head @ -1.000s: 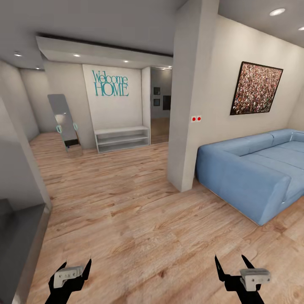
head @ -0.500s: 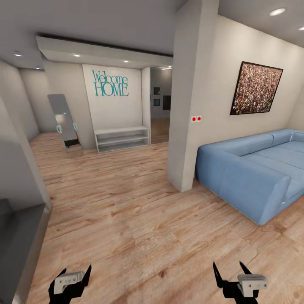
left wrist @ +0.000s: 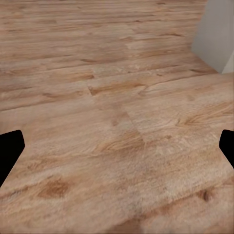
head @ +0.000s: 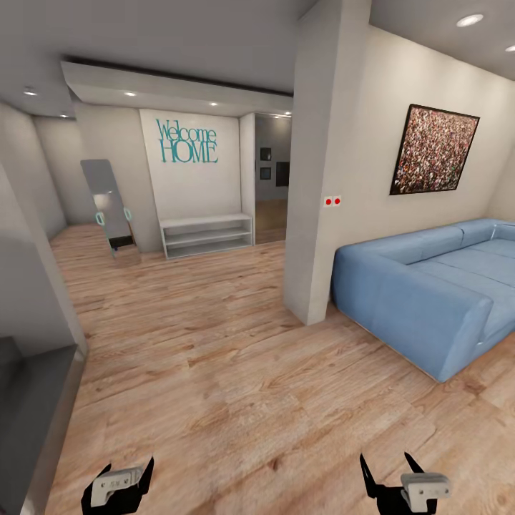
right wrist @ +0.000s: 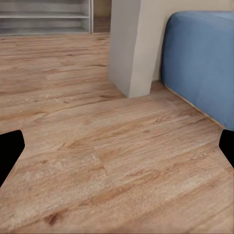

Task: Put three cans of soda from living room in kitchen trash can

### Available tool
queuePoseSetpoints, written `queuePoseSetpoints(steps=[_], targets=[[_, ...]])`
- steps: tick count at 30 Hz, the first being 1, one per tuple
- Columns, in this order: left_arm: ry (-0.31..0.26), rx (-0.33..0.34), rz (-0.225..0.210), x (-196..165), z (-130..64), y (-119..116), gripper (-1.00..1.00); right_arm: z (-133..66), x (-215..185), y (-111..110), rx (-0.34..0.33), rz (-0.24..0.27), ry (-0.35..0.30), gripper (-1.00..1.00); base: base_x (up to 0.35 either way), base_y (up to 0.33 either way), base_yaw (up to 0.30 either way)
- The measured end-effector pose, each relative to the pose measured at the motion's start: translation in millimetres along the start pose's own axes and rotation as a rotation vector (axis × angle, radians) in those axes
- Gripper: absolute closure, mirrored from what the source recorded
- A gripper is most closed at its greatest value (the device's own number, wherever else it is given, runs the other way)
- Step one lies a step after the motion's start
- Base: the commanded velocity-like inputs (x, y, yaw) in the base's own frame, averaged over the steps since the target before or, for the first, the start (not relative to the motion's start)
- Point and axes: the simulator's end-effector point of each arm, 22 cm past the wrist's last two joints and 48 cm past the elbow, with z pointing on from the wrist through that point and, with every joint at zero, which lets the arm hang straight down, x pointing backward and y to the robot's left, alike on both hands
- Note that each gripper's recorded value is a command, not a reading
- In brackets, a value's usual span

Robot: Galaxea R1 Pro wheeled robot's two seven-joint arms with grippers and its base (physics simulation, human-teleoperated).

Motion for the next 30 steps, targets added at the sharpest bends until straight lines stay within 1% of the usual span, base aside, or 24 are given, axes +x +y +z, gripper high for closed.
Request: queuePoseSetpoints(steps=[23,30], targets=[[0.004,0.0,0.0,2,-0.3,0,-1.0,-0.1,0,-1,0.008,0.012,-0.001,-1.0,0.0,0.0,-0.003],[0.013,-0.004,0.001,7,-0.9,2,-1.0,0.2,-6,15,0.013,0.059,-0.013,-1.0,0.0,0.0,-0.158]])
